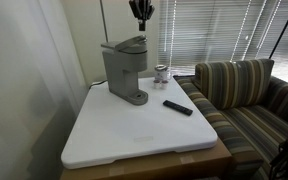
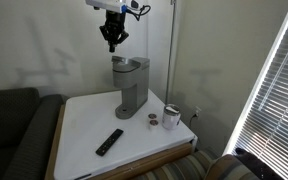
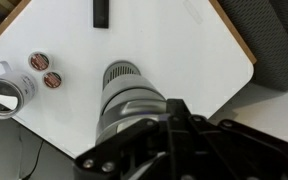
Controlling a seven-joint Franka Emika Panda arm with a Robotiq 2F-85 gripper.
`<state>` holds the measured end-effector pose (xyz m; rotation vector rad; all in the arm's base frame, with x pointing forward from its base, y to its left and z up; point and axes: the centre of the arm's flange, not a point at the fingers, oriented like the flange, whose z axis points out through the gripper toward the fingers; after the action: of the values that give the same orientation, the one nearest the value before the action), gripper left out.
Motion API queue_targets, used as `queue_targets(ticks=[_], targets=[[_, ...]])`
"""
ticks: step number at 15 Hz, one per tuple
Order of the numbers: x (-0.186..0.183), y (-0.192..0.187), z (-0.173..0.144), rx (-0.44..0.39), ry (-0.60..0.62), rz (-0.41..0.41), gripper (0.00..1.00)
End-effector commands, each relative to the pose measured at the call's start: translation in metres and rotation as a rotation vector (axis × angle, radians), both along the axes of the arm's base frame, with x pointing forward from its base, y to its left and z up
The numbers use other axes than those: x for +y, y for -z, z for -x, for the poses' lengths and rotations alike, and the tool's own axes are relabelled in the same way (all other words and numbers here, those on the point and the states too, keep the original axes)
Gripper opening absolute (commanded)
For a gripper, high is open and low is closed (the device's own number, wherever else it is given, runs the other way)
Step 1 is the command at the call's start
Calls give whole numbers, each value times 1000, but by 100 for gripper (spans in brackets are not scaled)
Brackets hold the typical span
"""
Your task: Close the grey coffeemaker
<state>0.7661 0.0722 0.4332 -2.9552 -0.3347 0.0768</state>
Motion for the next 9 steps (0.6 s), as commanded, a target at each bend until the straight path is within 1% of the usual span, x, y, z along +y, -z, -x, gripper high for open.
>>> queue_targets(ticks=[1,6,9], targets=[[-3,-7,-27,29,4,11,0],[-4,9,-38,-12,-3,28,0],[-4,16,-42,-14,-1,29,0]])
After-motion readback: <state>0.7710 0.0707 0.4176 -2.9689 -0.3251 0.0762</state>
